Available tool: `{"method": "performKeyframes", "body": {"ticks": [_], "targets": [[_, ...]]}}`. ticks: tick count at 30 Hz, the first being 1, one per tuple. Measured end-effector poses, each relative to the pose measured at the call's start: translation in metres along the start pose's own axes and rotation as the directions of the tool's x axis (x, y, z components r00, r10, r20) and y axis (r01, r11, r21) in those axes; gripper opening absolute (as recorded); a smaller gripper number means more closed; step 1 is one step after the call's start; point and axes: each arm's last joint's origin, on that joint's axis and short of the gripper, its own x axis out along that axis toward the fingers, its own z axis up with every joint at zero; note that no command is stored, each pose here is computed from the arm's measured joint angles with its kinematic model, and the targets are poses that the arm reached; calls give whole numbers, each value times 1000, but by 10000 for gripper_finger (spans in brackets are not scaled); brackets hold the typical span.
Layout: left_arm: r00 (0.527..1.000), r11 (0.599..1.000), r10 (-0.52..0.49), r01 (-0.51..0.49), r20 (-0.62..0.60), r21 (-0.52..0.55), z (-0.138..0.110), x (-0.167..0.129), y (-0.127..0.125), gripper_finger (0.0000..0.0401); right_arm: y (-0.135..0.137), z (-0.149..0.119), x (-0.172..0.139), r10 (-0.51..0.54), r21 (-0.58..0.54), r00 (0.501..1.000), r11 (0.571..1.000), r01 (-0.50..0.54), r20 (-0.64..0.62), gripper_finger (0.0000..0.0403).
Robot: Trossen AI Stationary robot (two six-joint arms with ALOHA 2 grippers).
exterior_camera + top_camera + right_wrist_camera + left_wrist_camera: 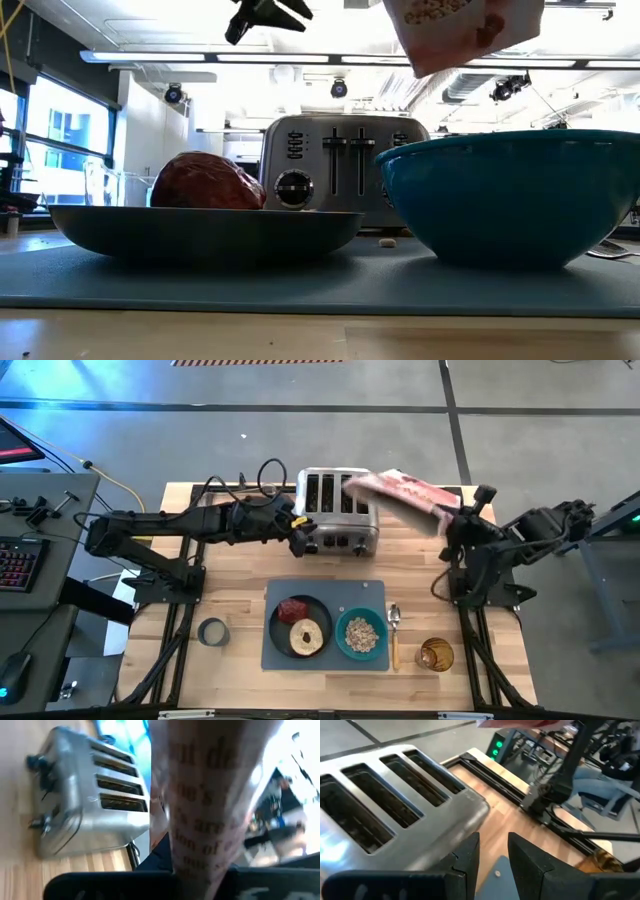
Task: Arrange a breakfast setting
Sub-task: Pour the cereal from the pink cereal box into the blue bowl
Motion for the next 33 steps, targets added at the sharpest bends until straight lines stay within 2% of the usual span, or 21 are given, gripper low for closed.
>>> {"method": "performKeyframes", "body": {"ticks": [3, 5, 9, 13, 17, 22, 26, 33], "targets": [[1000, 1000, 25, -24, 12, -12, 5, 1, 8, 90, -4, -1, 4, -56, 121, 998, 991, 59, -25, 0], [999, 999, 36, -36, 29, -8, 9, 0, 13, 90, -6, -1, 7, -98, 217, 994, 970, 105, -44, 0], [996, 998, 55, -55, 73, 3, 19, -8, 22, 90, -11, -3, 14, -153, 387, 983, 904, 179, -98, 0], [989, 998, 58, -62, 139, 24, 31, -20, 30, 90, -16, -5, 21, -196, 522, 968, 816, 249, -154, 0], [978, 995, 60, -73, 199, 61, 41, -34, 36, 90, -18, -6, 30, -230, 574, 948, 755, 317, -222, 0], [966, 990, 61, -91, 252, 107, 49, -54, 42, 90, -11, -14, 47, -274, 646, 910, 642, 414, -312, 0], [954, 983, 58, -106, 293, 150, 53, -71, 44, 90, 8, -29, 64, -281, 689, 880, 547, 475, -383, 0], [922, 965, 89, -174, 376, 197, 58, -101, 47, 90, 45, -52, 93, -297, 724, 856, 457, 517, -424, 0]]}}
